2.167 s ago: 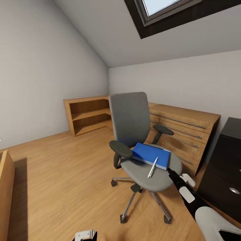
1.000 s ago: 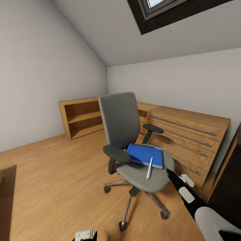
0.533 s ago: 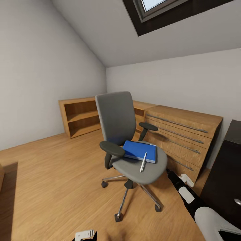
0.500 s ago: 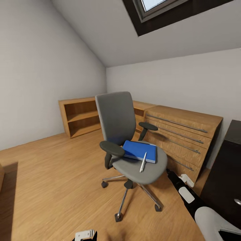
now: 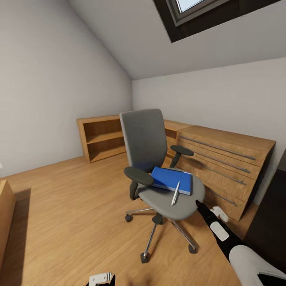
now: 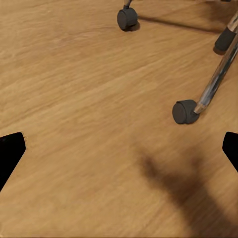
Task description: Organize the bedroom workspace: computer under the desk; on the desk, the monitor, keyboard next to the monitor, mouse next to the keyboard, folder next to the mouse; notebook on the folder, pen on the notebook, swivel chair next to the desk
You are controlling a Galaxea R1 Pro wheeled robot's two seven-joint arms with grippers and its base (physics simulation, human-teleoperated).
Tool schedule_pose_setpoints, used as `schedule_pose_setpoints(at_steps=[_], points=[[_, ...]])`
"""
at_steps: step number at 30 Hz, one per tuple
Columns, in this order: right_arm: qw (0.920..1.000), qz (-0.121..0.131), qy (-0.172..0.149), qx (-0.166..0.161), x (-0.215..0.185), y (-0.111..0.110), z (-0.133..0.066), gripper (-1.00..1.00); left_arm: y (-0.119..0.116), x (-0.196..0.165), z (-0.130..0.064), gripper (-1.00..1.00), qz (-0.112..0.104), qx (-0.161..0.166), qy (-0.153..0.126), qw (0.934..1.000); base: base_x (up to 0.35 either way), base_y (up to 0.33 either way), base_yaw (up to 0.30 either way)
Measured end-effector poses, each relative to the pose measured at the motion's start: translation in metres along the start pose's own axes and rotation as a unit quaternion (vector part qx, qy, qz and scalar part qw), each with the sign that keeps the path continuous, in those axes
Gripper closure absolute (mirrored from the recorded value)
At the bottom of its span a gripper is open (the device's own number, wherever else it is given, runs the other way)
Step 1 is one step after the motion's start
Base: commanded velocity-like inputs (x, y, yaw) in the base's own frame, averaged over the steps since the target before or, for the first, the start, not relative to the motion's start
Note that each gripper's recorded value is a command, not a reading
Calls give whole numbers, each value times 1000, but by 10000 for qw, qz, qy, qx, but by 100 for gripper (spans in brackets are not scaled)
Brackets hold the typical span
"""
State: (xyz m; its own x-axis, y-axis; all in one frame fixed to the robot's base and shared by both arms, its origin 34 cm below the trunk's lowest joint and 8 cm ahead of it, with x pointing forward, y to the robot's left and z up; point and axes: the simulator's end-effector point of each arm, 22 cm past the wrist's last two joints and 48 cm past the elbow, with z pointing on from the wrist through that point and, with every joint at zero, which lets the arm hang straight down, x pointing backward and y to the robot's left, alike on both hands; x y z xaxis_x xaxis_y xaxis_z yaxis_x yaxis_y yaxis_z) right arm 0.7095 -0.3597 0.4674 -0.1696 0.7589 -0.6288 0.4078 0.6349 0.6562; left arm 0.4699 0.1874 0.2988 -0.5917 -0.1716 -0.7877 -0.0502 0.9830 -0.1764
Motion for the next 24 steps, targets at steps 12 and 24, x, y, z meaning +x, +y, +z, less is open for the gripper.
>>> schedule_pose_setpoints(at_steps=[12,24], points=[[10000,-6,4,-1,0,0,0,-100,0,0,0,-100,0,-2,-1,10000,0,0,67],[10000,19,-21,-6,-2,1,0,-100,0,0,0,-100,0,-7,-3,10000,0,0,112]])
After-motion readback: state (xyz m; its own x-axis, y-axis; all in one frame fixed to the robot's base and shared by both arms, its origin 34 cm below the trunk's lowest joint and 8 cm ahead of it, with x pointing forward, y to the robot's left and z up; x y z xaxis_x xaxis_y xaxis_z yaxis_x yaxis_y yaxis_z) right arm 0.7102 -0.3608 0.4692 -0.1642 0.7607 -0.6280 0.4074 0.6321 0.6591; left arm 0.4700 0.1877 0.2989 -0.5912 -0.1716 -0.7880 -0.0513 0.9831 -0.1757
